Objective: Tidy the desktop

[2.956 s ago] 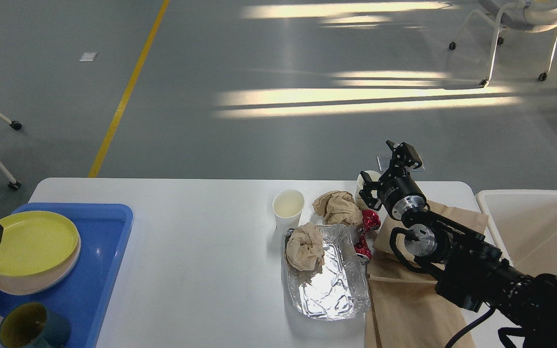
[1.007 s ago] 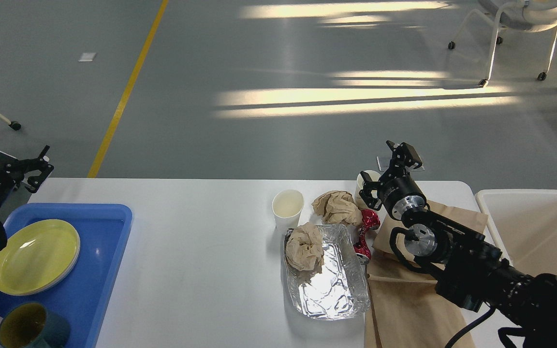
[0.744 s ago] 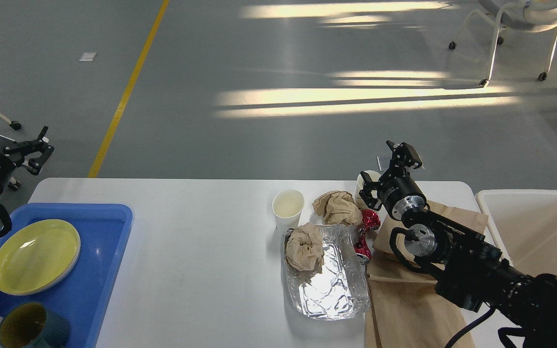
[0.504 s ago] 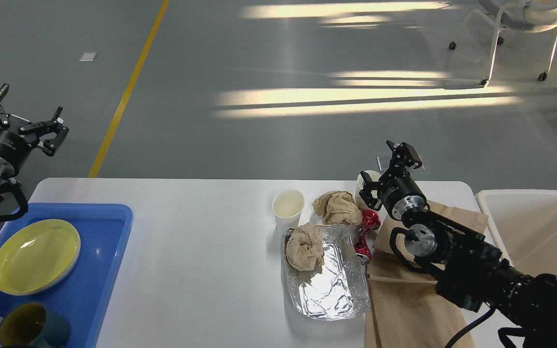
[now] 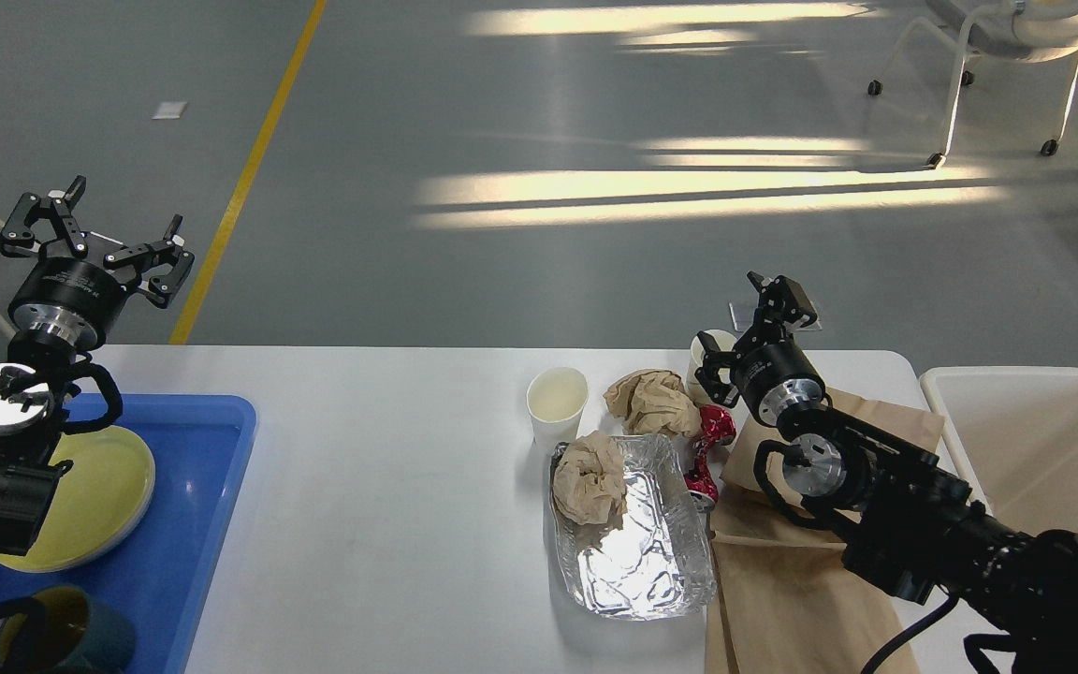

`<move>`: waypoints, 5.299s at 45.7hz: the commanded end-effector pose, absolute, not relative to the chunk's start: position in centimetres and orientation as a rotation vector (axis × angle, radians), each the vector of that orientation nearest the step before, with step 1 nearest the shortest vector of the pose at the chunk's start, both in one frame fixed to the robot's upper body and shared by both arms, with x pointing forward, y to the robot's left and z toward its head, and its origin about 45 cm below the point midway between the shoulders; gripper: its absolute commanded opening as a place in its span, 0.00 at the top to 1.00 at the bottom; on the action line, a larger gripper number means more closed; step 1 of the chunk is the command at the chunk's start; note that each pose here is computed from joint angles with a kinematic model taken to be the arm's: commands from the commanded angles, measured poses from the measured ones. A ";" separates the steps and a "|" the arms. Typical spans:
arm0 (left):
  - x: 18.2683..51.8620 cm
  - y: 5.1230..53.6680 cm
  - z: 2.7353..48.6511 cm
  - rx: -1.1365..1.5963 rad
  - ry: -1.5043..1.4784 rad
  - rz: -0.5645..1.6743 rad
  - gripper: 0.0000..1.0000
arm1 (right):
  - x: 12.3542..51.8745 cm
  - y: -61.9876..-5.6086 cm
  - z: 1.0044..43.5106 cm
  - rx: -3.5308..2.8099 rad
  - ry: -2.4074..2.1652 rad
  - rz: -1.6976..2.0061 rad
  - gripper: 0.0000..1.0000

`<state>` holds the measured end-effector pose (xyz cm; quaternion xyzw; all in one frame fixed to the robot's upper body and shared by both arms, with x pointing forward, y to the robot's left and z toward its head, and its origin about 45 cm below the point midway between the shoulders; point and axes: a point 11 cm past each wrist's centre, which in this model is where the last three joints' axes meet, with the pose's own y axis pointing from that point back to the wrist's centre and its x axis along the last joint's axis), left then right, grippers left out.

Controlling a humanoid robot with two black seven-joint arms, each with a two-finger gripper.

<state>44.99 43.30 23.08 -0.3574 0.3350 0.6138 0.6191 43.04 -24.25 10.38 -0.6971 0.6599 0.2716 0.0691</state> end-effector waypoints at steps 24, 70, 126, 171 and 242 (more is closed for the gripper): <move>42.0 40.9 16.0 -0.799 0.909 1.448 0.04 | 43.1 -24.3 10.4 -2.098 1.986 0.816 0.00; 38.6 39.2 12.5 -0.800 0.922 1.328 0.04 | 43.0 -24.3 10.3 -2.098 1.987 0.817 0.00; 38.3 39.0 12.4 -0.837 0.911 1.321 0.04 | 43.0 -24.3 10.3 -2.098 1.987 0.817 0.00; 38.3 39.0 12.4 -0.837 0.911 1.321 0.04 | 44.5 -26.1 12.4 -2.095 2.007 0.745 0.00; 38.3 39.0 12.4 -0.838 0.911 1.321 0.04 | 46.7 -30.7 16.8 -1.909 2.019 0.649 0.00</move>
